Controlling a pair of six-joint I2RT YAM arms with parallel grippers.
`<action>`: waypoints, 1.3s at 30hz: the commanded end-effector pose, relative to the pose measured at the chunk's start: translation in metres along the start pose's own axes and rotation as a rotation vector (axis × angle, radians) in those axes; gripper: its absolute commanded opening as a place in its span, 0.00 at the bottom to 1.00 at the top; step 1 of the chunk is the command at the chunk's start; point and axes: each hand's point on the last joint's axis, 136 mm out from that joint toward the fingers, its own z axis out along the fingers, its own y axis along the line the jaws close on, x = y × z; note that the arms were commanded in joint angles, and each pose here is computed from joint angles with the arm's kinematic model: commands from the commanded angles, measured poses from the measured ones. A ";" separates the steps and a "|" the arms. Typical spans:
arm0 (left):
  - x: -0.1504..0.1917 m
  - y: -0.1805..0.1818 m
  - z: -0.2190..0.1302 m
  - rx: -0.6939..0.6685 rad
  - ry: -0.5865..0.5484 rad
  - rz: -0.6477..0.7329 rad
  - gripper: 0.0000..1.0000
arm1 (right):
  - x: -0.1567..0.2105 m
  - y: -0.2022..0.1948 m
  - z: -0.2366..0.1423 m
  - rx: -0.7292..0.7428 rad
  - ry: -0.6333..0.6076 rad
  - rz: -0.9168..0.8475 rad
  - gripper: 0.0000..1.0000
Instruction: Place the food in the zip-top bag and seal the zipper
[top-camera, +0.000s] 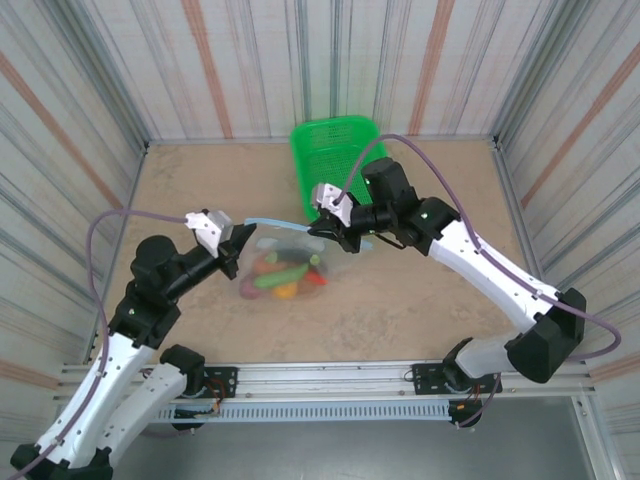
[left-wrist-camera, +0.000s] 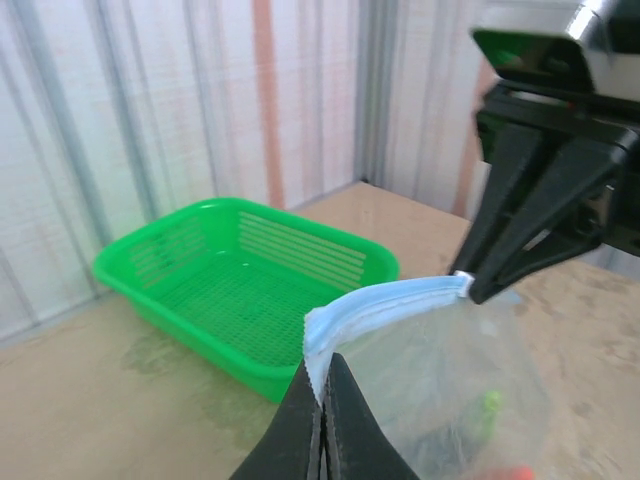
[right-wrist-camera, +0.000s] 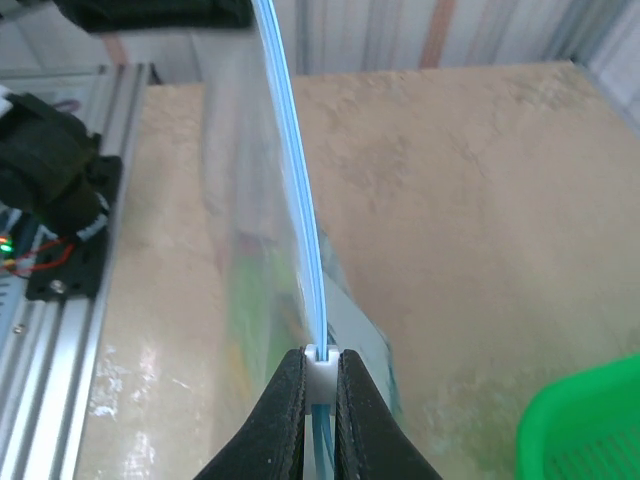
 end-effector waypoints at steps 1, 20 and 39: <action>-0.022 0.036 -0.018 -0.216 -0.092 -0.024 0.00 | 0.037 -0.025 -0.016 0.165 0.117 0.104 0.00; 0.002 0.056 -0.039 -0.372 -0.008 -0.081 0.00 | 0.093 -0.051 -0.052 0.484 0.208 0.194 0.00; 0.035 0.039 -0.097 -0.420 0.068 -0.263 0.00 | 0.038 0.020 -0.053 0.351 0.152 0.098 0.00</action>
